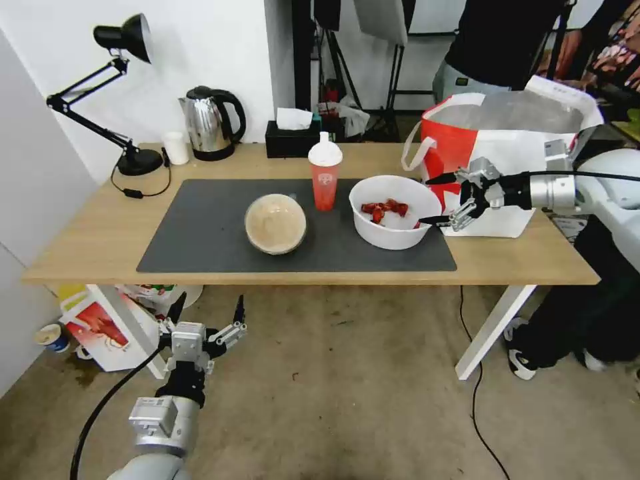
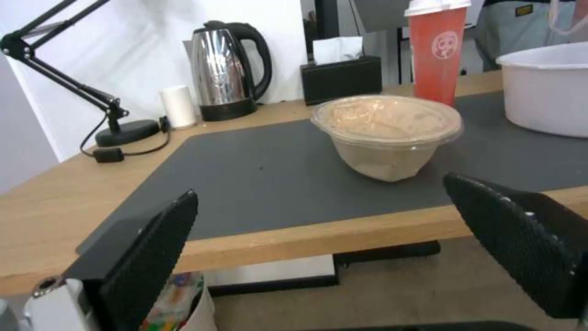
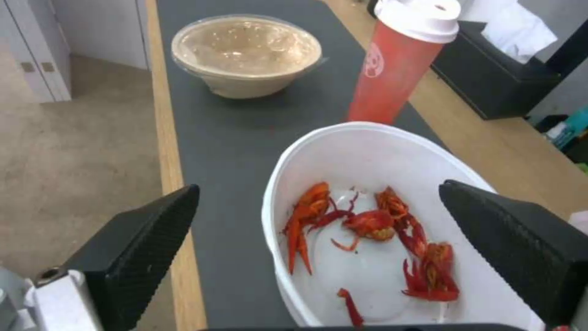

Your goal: Pick up the trash from the table and place it into the takeout bag.

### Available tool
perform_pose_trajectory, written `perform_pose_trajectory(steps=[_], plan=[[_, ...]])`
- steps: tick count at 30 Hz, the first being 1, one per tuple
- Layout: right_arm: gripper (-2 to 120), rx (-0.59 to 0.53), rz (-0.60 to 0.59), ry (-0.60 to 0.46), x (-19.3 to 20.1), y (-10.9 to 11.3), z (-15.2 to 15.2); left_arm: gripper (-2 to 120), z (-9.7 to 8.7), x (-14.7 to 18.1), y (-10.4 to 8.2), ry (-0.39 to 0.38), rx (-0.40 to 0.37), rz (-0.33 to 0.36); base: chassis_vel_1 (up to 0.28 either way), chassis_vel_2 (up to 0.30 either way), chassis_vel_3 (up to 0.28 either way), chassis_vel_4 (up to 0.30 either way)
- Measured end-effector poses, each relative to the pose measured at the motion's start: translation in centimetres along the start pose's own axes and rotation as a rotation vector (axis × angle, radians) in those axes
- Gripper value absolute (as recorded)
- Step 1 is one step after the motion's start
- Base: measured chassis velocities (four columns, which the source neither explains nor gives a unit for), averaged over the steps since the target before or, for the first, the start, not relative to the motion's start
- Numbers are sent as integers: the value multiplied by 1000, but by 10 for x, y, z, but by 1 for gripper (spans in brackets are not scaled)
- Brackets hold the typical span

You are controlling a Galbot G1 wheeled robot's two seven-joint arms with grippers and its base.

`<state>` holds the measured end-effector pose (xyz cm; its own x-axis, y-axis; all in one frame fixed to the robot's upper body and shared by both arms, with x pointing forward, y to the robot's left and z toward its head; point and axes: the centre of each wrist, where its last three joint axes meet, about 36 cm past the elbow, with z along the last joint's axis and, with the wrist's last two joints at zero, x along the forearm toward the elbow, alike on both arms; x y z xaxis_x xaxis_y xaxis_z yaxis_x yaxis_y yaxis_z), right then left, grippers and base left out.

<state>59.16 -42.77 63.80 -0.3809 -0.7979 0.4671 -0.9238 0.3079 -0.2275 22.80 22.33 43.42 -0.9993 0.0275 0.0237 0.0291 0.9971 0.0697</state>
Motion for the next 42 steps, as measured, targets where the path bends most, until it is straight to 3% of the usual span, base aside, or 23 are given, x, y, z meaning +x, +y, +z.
perform_pose_trajectory(steps=[19,42], plan=[[100,-18,-68,48,-46,-9,-6,100,0,0,0,0,0,0,0,0,0,0],[100,-12,-136,175,-68,-13,-10,100,0,0,0,0,0,0,0,0,0,0]])
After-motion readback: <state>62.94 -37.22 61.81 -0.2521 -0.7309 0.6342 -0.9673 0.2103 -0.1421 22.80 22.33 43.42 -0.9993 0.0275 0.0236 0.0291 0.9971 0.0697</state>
